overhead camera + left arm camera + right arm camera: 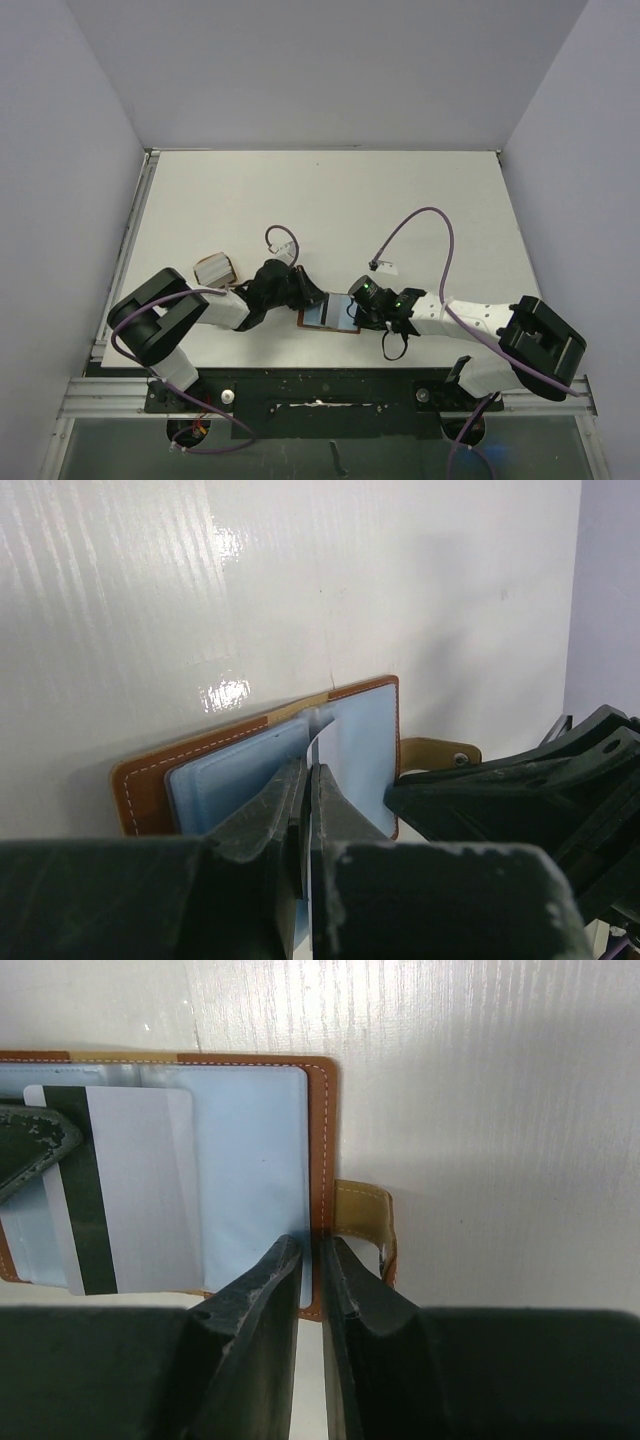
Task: Put the credit cards into the card holder
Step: Insert the credit card into the card holder.
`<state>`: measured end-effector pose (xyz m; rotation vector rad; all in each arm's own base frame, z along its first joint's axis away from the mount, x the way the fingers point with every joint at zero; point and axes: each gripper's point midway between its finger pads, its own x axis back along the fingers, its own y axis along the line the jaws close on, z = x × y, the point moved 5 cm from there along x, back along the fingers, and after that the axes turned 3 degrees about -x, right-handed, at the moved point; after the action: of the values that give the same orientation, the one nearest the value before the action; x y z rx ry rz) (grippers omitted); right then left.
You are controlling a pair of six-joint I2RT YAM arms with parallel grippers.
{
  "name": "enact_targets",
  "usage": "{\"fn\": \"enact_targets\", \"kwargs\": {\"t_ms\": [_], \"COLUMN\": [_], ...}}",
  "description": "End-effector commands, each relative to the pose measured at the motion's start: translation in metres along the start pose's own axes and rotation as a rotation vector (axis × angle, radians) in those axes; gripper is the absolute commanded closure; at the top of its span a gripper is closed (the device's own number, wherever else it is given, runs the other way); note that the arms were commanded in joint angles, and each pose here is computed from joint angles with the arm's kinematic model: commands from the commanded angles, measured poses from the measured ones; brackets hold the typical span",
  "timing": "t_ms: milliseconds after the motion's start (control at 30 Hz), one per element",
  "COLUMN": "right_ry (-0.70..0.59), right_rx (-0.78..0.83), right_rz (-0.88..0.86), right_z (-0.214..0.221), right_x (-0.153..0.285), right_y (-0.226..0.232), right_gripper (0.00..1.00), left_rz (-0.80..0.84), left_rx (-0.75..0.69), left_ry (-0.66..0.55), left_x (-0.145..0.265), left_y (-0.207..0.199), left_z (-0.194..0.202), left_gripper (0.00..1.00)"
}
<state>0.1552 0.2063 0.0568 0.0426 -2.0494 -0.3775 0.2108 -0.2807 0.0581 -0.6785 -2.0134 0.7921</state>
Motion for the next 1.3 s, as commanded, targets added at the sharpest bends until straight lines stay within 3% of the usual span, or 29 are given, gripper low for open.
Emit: {"fn": "enact_targets", "kwargs": {"t_ms": [0, 733, 1267], "right_ry": [0.021, 0.026, 0.028], "right_rx": [-0.007, -0.001, 0.004], "right_rz": [0.013, 0.011, 0.016], "right_z": [0.012, 0.013, 0.013], "right_x": [-0.008, -0.009, -0.011], "right_y": [-0.006, -0.003, -0.002], "right_gripper": [0.85, 0.87, 0.87], "left_rz": [0.053, 0.023, 0.074], "left_rx": [0.008, 0.027, 0.024], "left_ry": [-0.045, -0.188, -0.180], "left_x": [0.009, 0.017, 0.014], "left_y": [-0.012, 0.004, 0.005], "left_z": [-0.006, -0.013, -0.002], "left_gripper": [1.00, 1.00, 1.00]}}
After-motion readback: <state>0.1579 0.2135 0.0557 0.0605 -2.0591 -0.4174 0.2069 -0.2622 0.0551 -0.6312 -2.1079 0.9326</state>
